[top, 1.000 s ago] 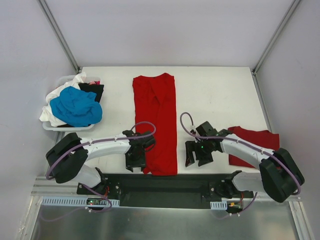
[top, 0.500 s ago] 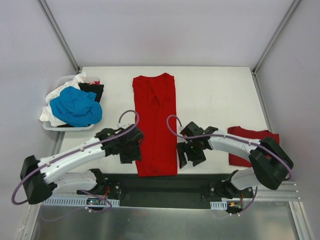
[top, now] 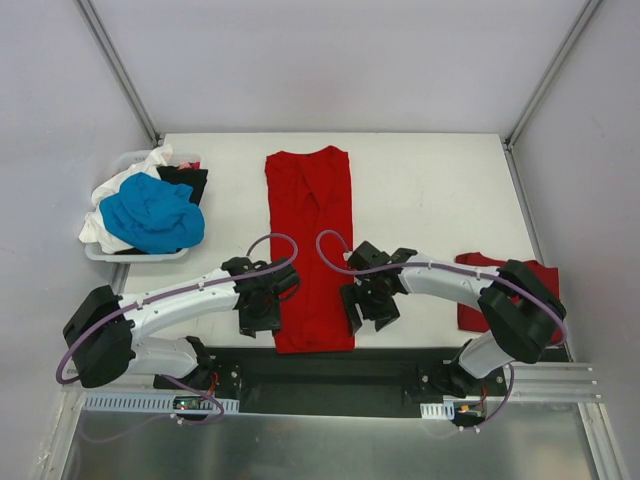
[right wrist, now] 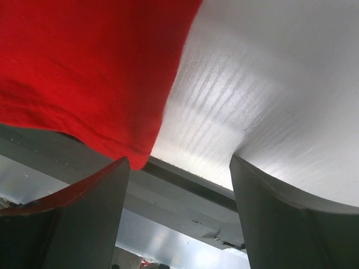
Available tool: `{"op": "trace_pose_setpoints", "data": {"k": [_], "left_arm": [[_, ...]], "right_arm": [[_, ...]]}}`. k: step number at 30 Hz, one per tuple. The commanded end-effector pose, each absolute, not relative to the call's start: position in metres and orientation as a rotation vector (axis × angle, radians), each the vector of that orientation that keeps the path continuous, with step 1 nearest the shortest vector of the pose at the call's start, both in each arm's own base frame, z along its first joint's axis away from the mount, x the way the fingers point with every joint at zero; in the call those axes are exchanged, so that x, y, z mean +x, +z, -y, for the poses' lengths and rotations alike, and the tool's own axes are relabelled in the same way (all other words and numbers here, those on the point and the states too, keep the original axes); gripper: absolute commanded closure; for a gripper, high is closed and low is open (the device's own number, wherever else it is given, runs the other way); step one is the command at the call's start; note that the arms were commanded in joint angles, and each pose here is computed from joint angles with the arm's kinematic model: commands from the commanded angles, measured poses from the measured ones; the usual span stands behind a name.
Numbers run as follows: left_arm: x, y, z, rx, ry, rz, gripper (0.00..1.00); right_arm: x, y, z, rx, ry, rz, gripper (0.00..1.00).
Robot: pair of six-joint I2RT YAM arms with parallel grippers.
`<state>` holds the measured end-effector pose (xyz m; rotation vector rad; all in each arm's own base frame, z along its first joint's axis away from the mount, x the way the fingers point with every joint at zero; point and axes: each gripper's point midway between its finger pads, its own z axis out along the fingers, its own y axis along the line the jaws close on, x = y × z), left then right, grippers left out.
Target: Fold and stack the t-shirts
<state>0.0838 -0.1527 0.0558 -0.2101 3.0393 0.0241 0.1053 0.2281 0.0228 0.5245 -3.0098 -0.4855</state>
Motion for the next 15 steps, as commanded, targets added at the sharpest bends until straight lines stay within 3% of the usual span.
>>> {"op": "trace_pose_setpoints", "data": {"k": [1,8,12,15], "left_arm": [[0.085,0.05,0.159,-0.166,-0.045,-3.034,0.55],[0.083,0.029,0.159,-0.171,-0.036,-3.05,0.56],[0.095,0.025,0.171,-0.188,-0.128,-2.994,0.58],[0.105,0.024,0.18,-0.242,-0.217,-2.925,0.58]], "right_arm": [[0.122,0.022,-0.263,0.555,-0.637,3.073,0.24],[0.117,0.017,-0.271,0.534,-0.654,3.082,0.26],[0.118,0.016,-0.28,0.485,-0.763,3.094,0.38],[0.119,0.013,-0.29,0.431,-0.848,3.084,0.39]]}}
